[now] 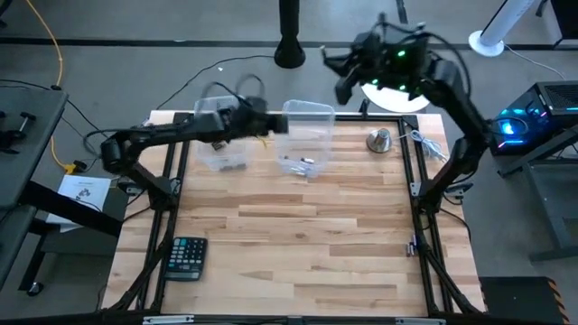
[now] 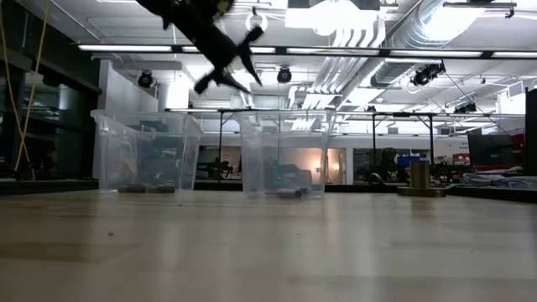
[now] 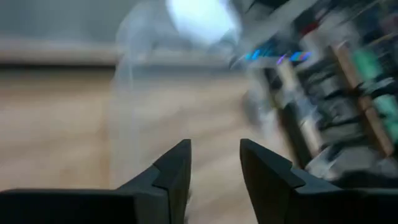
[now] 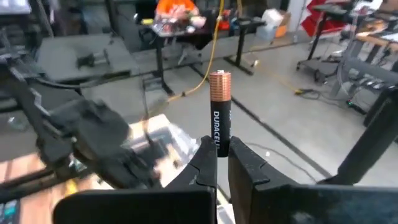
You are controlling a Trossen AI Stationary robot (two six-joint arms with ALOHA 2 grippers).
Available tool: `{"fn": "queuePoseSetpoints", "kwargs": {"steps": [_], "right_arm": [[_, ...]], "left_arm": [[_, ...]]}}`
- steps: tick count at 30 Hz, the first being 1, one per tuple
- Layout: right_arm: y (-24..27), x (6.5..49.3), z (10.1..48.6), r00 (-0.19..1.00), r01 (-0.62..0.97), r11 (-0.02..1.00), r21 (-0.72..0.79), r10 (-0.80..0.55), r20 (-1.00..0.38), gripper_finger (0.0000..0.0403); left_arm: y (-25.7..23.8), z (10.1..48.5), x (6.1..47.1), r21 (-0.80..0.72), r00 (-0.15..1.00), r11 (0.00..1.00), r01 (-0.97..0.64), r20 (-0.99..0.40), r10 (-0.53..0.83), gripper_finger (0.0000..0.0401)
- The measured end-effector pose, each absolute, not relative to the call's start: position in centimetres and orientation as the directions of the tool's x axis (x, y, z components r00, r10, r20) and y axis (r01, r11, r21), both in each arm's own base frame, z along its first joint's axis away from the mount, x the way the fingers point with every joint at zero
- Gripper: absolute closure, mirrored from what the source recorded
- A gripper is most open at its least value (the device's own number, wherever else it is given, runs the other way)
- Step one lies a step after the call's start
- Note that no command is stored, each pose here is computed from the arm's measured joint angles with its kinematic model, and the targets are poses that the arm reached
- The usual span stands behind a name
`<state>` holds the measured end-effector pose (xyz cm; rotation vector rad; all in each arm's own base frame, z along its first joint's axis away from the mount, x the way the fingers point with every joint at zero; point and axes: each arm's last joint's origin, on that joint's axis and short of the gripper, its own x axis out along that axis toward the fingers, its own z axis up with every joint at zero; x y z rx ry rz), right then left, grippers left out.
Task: Sort batteries
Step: Put black battery into the left transparent bin
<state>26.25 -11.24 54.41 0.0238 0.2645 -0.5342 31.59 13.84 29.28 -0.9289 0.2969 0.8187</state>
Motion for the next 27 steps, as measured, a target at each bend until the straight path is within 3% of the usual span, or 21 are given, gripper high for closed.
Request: {"fn": "queuePoseSetpoints", "kwargs": {"steps": [6,13,20,27], "right_arm": [[-12.5,28.3,53.3,0.846,0.468,0.883,-0.025,-0.456,-0.277,0.0403],[-14.4,33.9,50.1,0.909,0.328,0.943,0.054,-0.299,-0.291,0.0403],[-16.2,43.1,42.4,0.948,0.135,0.964,0.230,-0.059,-0.313,0.0403],[-16.9,50.1,33.4,0.942,0.071,0.903,0.423,0.079,-0.326,0.0403]], "left_arm": [[13.9,35.9,25.8,-0.566,0.657,0.401,-0.721,-0.371,0.657,0.0257],[9.6,41.0,17.6,-0.536,0.640,0.440,-0.721,-0.272,0.719,0.0256],[5.6,43.5,12.0,-0.601,0.646,0.460,-0.654,-0.126,0.753,0.0256],[4.6,44.0,10.3,-0.618,0.635,0.463,-0.635,-0.076,0.769,0.0256]]}}
